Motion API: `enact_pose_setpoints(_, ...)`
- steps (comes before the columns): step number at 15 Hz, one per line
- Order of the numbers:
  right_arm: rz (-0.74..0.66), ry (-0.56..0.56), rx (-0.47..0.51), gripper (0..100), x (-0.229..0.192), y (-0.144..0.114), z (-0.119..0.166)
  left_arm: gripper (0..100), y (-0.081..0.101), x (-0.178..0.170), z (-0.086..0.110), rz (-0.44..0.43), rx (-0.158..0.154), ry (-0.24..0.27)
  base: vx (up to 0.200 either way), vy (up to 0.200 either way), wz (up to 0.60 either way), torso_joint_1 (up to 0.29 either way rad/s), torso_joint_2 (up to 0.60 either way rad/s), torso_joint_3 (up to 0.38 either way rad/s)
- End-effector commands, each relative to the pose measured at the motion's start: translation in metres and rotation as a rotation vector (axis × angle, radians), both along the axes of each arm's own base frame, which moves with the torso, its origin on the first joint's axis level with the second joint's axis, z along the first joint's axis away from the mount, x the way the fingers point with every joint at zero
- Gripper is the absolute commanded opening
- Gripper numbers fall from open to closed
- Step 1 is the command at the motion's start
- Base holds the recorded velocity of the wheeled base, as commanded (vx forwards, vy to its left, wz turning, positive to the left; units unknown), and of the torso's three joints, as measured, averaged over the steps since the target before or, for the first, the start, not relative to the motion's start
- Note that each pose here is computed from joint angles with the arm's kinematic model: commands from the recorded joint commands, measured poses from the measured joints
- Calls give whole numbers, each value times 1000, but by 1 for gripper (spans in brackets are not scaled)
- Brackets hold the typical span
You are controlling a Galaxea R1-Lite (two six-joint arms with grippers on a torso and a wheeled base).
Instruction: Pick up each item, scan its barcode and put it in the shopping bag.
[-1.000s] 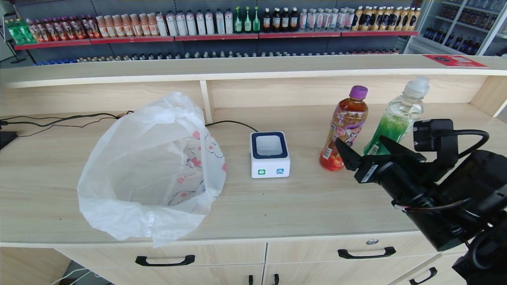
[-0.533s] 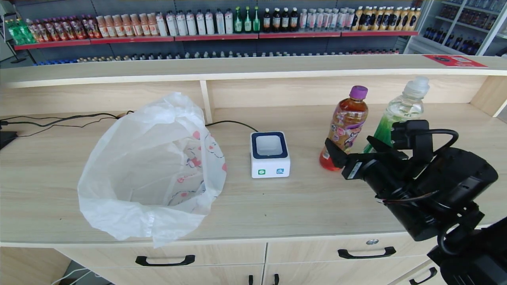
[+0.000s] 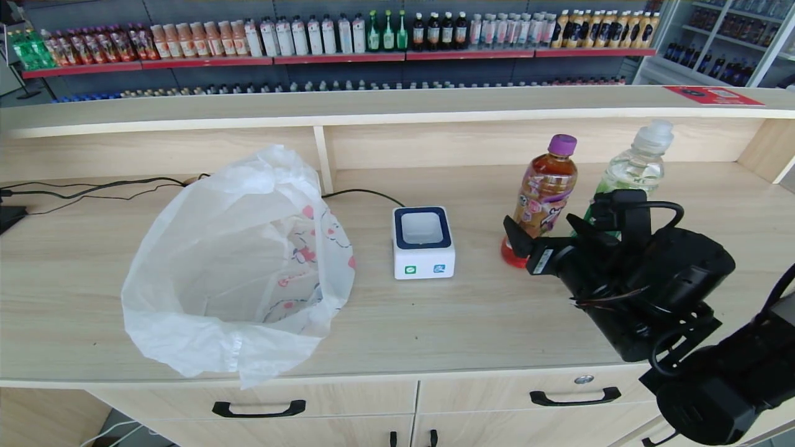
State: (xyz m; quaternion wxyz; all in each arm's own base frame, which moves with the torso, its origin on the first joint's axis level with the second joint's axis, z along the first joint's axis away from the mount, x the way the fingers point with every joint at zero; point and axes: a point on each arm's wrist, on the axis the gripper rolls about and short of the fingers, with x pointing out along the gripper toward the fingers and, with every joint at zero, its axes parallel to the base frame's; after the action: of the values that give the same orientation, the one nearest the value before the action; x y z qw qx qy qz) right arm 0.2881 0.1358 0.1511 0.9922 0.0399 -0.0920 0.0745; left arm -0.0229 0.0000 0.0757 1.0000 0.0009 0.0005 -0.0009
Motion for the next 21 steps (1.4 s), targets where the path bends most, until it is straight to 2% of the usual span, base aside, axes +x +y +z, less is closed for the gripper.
enact_pose_setpoints(1,-12,4,-4,100,11,1,-5,100,0,0,0,0,0,0,0,0,0,0,0,0)
enact_pose_setpoints(6,-62,-18,7,100,32,-8,-6,100,0,0,0,0,0,0,0,0,0,0,0,0)
enact_pose_setpoints(10,-62,-58,2,100,47,-3,-1,100,0,0,0,0,0,0,0,0,0,0,0,0)
enact_pose_setpoints(16,-70,-55,1,100,52,-3,-5,100,0,0,0,0,0,0,0,0,0,0,0,0)
enact_pose_setpoints(21,-100,-62,4,100,63,-13,-6,100,0,0,0,-1,0,0,0,0,0,0,0,0)
